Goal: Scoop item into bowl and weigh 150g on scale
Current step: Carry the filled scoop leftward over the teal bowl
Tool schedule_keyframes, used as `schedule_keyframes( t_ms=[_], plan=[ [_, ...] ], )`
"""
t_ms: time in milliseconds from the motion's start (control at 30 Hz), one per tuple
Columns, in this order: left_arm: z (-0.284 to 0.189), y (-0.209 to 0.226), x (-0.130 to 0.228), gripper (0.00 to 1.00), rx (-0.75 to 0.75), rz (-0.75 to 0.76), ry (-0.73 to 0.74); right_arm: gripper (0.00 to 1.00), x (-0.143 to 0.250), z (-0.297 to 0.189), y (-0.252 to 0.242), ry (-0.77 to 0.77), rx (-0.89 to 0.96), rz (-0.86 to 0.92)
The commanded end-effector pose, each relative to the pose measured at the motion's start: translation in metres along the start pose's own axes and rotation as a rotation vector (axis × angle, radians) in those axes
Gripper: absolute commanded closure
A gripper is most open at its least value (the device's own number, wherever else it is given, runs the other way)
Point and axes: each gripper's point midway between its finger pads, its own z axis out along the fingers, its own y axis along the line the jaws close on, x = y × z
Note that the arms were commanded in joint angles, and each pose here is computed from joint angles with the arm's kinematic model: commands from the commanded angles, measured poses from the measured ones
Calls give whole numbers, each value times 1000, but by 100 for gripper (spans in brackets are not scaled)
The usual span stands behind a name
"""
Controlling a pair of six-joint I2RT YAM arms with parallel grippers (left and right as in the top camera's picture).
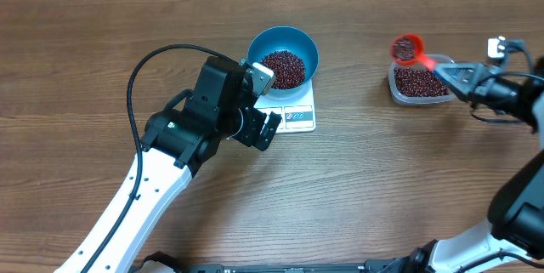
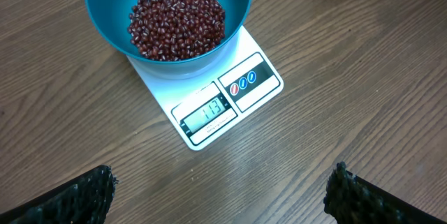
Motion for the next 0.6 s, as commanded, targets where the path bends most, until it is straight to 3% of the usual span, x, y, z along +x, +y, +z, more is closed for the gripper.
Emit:
schedule_keyframes(
  t_ms=[0,267,567],
  plan=[
    [-3,-1,-2,1,7,17,-12,96,9,38,20,84,-94,42],
    [-3,-1,-2,0,7,17,-12,96,16,114,47,218,-116,-2],
    [-3,-1,-2,0,7,17,-12,96,33,187,69,253,-61,-130]
  ],
)
